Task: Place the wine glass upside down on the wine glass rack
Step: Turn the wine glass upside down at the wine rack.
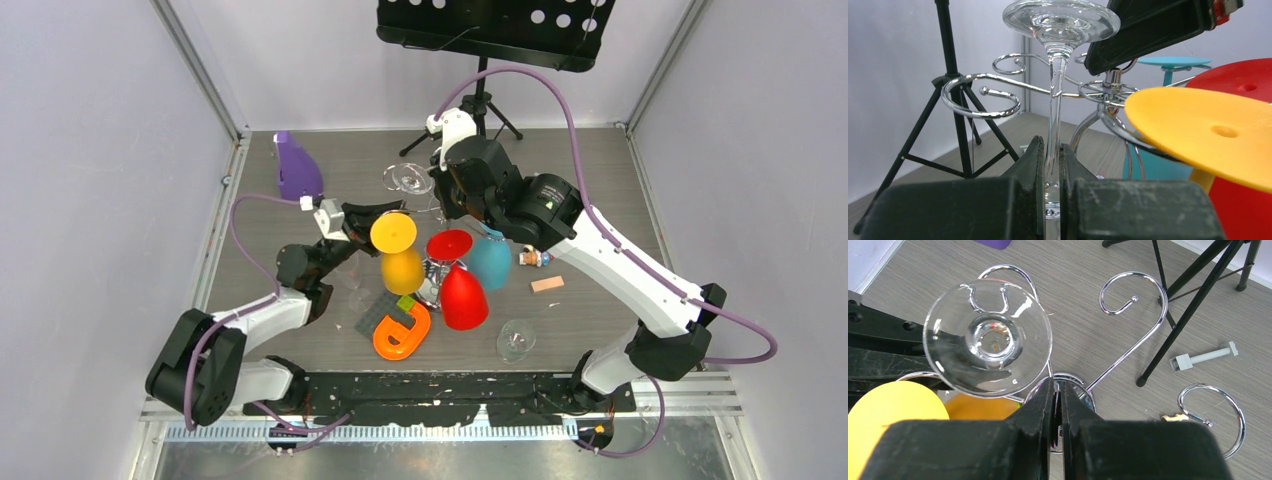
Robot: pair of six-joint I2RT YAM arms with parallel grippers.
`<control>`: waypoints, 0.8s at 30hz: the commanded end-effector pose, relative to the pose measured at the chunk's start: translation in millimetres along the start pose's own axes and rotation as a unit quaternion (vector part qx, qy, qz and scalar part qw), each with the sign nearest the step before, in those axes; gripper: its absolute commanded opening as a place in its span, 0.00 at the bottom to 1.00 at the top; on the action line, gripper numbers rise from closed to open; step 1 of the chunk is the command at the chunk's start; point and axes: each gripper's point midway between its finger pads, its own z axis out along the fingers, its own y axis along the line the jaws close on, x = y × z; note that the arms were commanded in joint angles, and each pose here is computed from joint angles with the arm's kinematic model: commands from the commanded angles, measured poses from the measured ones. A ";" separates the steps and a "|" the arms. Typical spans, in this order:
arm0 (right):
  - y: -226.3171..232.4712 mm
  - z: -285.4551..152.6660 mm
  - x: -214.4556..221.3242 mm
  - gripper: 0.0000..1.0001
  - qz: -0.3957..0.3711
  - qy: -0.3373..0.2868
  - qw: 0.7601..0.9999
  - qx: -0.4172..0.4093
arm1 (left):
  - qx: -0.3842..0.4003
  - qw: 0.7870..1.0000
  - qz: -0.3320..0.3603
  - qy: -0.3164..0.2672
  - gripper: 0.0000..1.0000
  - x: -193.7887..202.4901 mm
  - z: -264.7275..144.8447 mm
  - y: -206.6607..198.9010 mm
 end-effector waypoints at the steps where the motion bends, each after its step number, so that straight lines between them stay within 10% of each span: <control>1: 9.4 -11.7 -7.2 0.06 0.016 -0.014 0.999 -0.032 | 0.004 0.998 0.040 -0.052 0.00 -27.0 9.5 1.1; 24: 8.3 -13.3 -6.9 0.05 0.012 -0.015 0.999 -0.032 | -0.094 0.992 0.028 -0.084 0.00 -34.6 23.7 47.5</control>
